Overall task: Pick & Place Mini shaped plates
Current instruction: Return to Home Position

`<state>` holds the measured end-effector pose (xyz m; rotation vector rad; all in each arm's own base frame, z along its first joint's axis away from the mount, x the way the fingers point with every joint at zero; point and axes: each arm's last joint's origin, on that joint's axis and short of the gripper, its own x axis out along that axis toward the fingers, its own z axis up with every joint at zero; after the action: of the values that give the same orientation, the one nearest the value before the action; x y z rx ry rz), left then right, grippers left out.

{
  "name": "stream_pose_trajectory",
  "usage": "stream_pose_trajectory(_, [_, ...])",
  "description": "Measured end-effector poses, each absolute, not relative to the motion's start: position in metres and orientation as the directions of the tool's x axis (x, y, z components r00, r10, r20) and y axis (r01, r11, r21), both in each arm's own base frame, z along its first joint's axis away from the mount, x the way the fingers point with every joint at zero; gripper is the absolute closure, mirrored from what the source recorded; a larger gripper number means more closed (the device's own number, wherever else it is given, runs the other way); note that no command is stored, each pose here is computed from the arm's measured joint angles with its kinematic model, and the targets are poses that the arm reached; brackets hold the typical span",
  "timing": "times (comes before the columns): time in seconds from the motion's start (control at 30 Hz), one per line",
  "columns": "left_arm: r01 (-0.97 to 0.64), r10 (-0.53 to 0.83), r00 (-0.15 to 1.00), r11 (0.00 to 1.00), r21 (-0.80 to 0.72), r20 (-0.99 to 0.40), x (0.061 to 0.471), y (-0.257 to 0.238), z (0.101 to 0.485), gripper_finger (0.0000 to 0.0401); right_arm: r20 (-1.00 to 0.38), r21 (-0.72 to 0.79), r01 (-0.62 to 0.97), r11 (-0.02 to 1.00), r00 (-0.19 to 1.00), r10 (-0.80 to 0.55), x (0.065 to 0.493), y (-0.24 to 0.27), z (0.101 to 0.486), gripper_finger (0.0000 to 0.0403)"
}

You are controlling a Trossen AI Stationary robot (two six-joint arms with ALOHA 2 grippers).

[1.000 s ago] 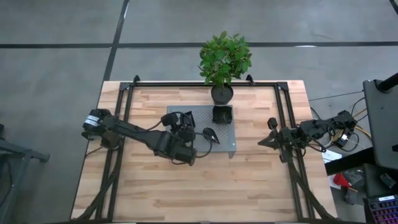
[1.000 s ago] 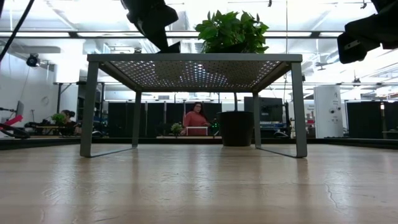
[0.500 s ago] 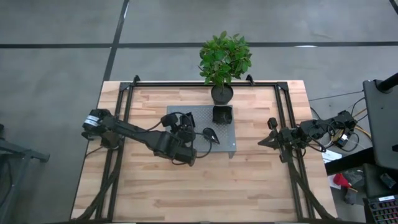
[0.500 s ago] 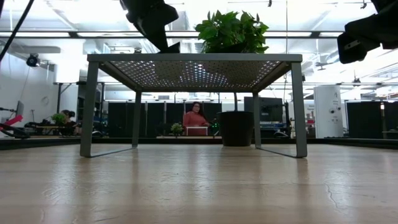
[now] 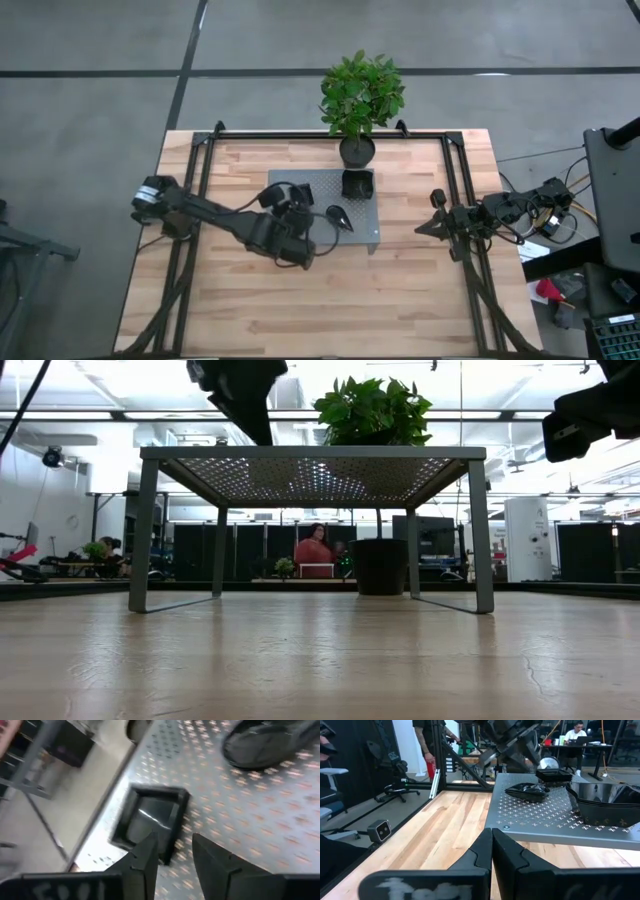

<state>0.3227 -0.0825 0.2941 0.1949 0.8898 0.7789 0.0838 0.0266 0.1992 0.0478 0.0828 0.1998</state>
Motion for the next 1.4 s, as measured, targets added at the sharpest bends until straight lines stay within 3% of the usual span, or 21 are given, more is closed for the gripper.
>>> stream_pose_trajectory(0.27, [-0.531, 0.629, 0.440, 0.758, 0.379, -0.641, 0.314, -0.110, 0.292, 0.0299, -0.078, 0.056, -0.196, 0.979, 0.977, 0.200, 0.084, 0.027, 0.199, 0.0394])
stream_pose_trajectory(0.53, [-0.500, 0.567, 0.533, 0.810, 0.307, -0.628, 0.300, -0.146, 0.282, 0.0390, -0.078, 0.056, -0.196, 0.979, 0.977, 0.200, 0.084, 0.027, 0.199, 0.0394])
stream_pose_trajectory(0.63, [-0.470, 0.527, 0.584, 0.840, 0.273, -0.617, 0.295, -0.153, 0.274, 0.0396, -0.077, 0.058, -0.196, 0.979, 0.977, 0.200, 0.084, 0.027, 0.199, 0.0394])
stream_pose_trajectory(0.73, [-0.409, 0.444, 0.665, 0.889, 0.204, -0.601, 0.290, -0.156, 0.265, 0.0400, -0.077, 0.056, -0.196, 0.979, 0.977, 0.200, 0.084, 0.027, 0.199, 0.0394])
stream_pose_trajectory(0.83, [-0.279, 0.277, 0.766, 0.956, 0.087, -0.580, 0.284, -0.156, 0.257, 0.0401, -0.077, 0.056, -0.196, 0.979, 0.977, 0.200, 0.084, 0.027, 0.199, 0.0394])
stream_pose_trajectory(0.97, [-0.048, 0.021, 0.897, 0.998, -0.050, -0.442, 0.266, -0.151, 0.256, 0.0401, -0.078, 0.058, -0.196, 0.979, 0.977, 0.200, 0.084, 0.027, 0.199, 0.0394])
stream_pose_trajectory(1.07, [0.012, -0.036, 0.939, 0.997, -0.072, -0.343, 0.243, -0.139, 0.252, 0.0401, -0.078, 0.057, -0.196, 0.979, 0.977, 0.200, 0.084, 0.027, 0.199, 0.0394])
stream_pose_trajectory(1.2, [0.006, -0.001, 0.959, 1.000, 0.018, -0.283, 0.206, -0.112, 0.244, 0.0401, -0.077, 0.056, -0.196, 0.979, 0.977, 0.200, 0.084, 0.027, 0.199, 0.0394])
stream_pose_trajectory(1.4, [-0.321, 0.305, 0.946, 0.932, -0.168, -0.113, 0.161, -0.076, 0.239, 0.0401, -0.078, 0.058, -0.196, 0.979, 0.977, 0.200, 0.084, 0.027, 0.199, 0.0394])
